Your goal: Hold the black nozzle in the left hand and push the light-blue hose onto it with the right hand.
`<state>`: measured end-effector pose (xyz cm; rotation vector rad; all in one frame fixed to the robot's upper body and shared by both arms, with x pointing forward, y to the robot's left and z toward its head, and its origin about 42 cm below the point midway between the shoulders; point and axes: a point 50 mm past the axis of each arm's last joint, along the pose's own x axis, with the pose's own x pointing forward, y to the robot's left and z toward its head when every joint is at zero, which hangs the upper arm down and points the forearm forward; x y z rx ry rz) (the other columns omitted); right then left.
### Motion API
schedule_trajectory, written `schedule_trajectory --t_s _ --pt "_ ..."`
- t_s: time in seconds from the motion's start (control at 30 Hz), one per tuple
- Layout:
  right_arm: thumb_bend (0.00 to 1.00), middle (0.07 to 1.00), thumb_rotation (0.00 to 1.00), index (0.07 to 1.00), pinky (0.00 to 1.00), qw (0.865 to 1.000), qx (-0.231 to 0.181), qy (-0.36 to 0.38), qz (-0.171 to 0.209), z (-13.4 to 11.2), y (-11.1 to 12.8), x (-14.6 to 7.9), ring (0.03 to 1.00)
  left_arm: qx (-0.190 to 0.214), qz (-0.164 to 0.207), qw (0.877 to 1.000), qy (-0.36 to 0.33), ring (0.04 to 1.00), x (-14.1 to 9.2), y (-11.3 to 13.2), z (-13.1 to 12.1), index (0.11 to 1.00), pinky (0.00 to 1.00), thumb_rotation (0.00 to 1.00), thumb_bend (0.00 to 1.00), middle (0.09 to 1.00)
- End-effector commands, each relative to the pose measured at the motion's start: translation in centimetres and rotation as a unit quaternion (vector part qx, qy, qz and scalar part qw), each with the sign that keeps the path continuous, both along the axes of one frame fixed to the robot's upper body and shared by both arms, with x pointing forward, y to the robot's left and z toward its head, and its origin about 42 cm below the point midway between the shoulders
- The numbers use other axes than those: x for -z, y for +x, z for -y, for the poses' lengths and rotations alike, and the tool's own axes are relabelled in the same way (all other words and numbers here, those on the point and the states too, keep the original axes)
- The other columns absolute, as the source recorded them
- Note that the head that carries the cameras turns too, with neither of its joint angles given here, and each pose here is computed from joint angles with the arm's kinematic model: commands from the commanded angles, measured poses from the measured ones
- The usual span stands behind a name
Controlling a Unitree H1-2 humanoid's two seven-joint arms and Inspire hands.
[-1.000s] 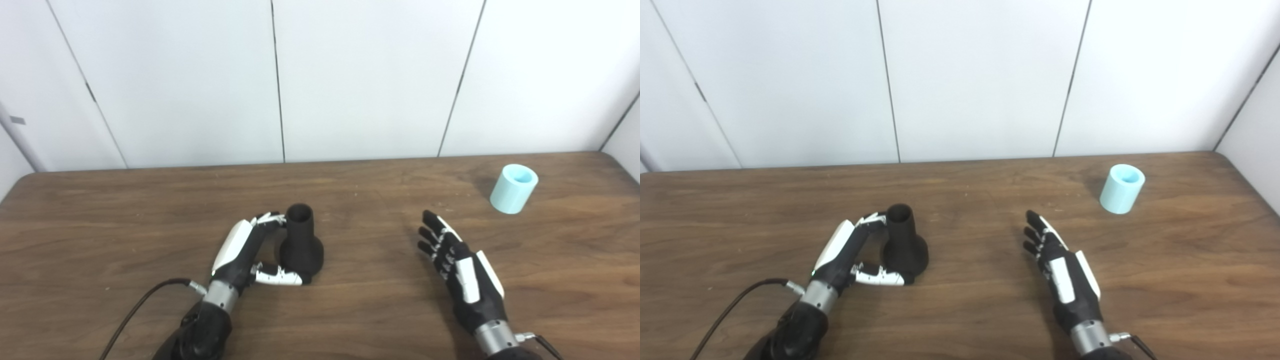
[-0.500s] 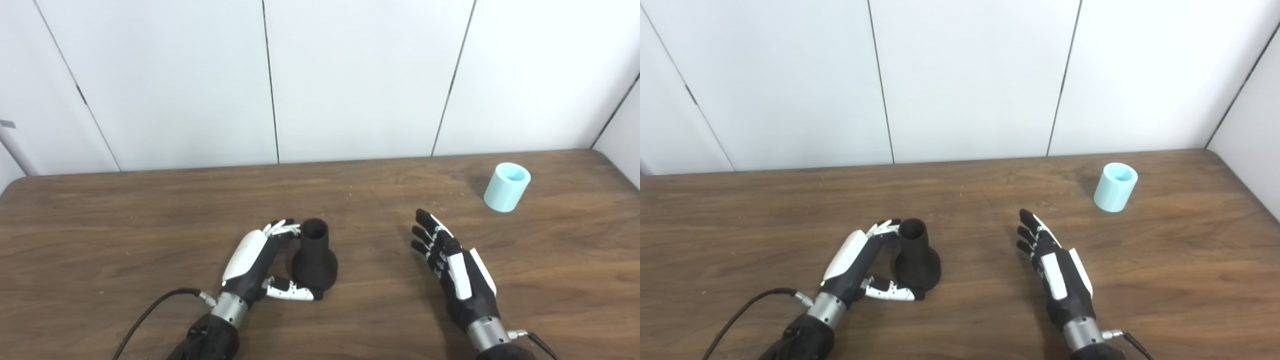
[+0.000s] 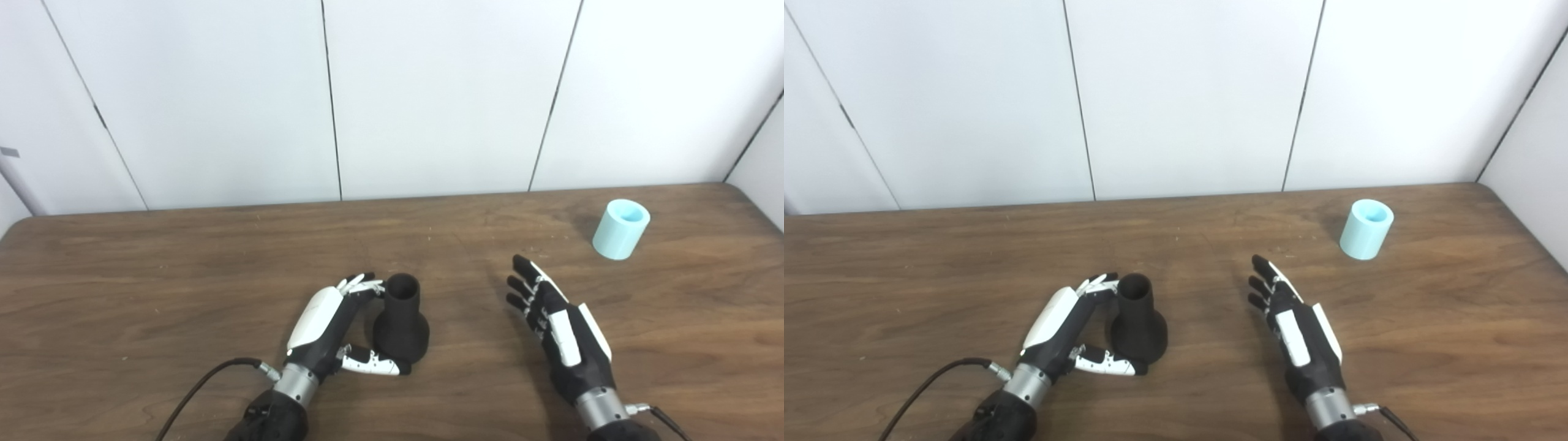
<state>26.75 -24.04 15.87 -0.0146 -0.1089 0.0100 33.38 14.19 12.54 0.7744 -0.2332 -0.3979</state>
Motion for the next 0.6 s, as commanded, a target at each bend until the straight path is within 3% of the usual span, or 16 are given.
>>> schedule_trajectory --t_s 0.0,0.17,0.37,0.57 --pt "0.70 0.913 0.71 0.915 0.88 0.997 0.031 -0.045 0.059 0.1 0.7 -3.8 0.902 0.006 -0.047 0.998 0.039 0.945 2.8 -1.1 -0.6 0.486 1.00 0.08 0.52 0.811" --pt "0.76 0.870 0.59 0.880 0.79 0.973 0.077 -0.193 0.101 1.5 1.9 -8.2 0.852 0.001 -0.049 0.998 0.047 0.945 3.3 -1.1 -0.7 0.486 1.00 0.08 0.52 0.812" --pt "0.89 0.895 0.52 0.887 0.80 0.950 0.095 -0.277 0.110 4.8 4.3 -12.2 0.875 -0.003 -0.050 0.998 0.047 0.945 3.4 -1.0 -0.6 0.486 1.00 0.08 0.52 0.812" --pt "0.95 0.885 0.51 0.896 0.83 0.901 0.101 -0.400 0.137 7.4 6.2 -15.9 0.902 -0.007 -0.054 0.998 0.044 0.946 3.6 -1.0 -0.5 0.486 1.00 0.08 0.52 0.813"
